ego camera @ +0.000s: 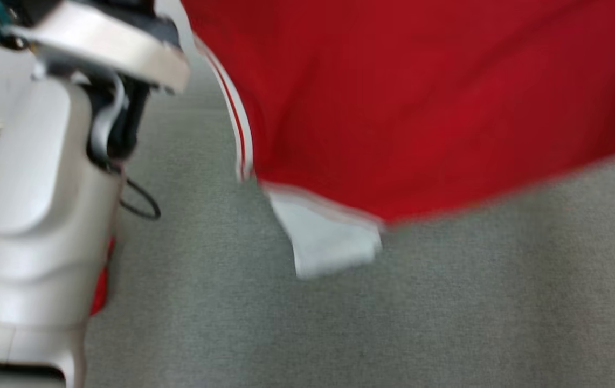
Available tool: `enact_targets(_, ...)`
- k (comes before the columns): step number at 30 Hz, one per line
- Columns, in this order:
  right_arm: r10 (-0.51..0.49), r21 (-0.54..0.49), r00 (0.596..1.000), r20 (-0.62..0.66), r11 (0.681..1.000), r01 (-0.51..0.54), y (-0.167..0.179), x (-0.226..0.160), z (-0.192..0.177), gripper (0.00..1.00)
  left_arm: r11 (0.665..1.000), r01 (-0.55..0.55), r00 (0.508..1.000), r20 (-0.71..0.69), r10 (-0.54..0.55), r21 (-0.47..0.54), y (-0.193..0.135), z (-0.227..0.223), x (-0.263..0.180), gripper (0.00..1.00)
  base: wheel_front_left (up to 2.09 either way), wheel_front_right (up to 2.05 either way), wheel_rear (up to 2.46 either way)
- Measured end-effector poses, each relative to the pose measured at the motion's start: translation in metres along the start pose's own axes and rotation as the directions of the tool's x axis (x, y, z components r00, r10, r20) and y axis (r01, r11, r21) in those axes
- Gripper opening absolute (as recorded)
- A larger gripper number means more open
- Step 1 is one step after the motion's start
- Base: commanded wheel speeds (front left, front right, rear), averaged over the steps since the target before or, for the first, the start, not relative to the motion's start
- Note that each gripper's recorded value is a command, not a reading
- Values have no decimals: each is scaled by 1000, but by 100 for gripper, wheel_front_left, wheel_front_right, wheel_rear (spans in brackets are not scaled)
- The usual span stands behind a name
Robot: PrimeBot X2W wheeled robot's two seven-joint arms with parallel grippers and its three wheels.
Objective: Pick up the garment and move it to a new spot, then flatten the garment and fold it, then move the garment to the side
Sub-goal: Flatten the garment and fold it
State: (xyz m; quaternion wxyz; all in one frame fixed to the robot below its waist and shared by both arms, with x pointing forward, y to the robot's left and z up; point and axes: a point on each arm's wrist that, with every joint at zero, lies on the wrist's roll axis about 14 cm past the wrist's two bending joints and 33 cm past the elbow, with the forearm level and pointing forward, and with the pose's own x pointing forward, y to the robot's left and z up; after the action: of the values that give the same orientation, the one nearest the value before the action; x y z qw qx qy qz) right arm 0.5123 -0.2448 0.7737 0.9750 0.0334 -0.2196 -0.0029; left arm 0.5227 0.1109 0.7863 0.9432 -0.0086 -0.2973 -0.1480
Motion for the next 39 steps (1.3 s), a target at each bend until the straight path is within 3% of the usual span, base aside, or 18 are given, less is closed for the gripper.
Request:
enact_targets(6, -23, 61, 999, 36, 998, 20, 3, 36, 6, 0, 996, -85, 995, 44, 87, -29, 25, -1, 40, 0, 0, 0, 0)
enact_targets(9, -34, 83, 996, -80, 996, 41, 3, 38, -41, 0, 990, -134, 989, -63, 131, -52, 34, -41, 35, 0, 0, 0, 0)
enact_targets(12, -32, 111, 971, -239, 992, 60, 9, 23, -106, 0, 977, -196, 951, -259, 169, -82, 35, -112, -1, 0, 0, 0, 0)
enact_targets(14, -39, 147, 932, -361, 984, 99, 10, 2, -159, 0, 954, -270, 895, -398, 201, -127, 34, -162, -37, 0, 0, 0, 0)
enact_targets(18, -54, 165, 803, -594, 968, 188, 10, -64, -256, 0, 918, -372, 752, -625, 210, -140, 23, -240, -121, 0, 0, 0, 0)
enact_targets(21, -59, 171, 725, -686, 956, 240, 12, -106, -300, 0, 880, -453, 678, -696, 237, -143, 26, -265, -161, 0, 0, 0, 0)
enact_targets(23, -71, 184, 695, -716, 940, 286, 13, -132, -319, 0, 860, -489, 641, -729, 241, -145, 23, -278, -184, 0, 0, 0, 0)
enact_targets(25, -79, 189, 669, -739, 929, 319, 15, -158, -330, 0, 848, -509, 625, -741, 245, -149, 20, -281, -202, 0, 0, 0, 0)
enact_targets(31, -106, 228, 671, -734, 892, 391, 16, -212, -331, 0, 831, -529, 646, -716, 263, -172, 12, -269, -237, 0, 0, 0, 0)
enact_targets(39, -102, 222, 710, -697, 911, 349, 4, -268, -303, 0, 861, -490, 690, -664, 289, -134, -4, -224, -288, 0, 0, 0, 0)
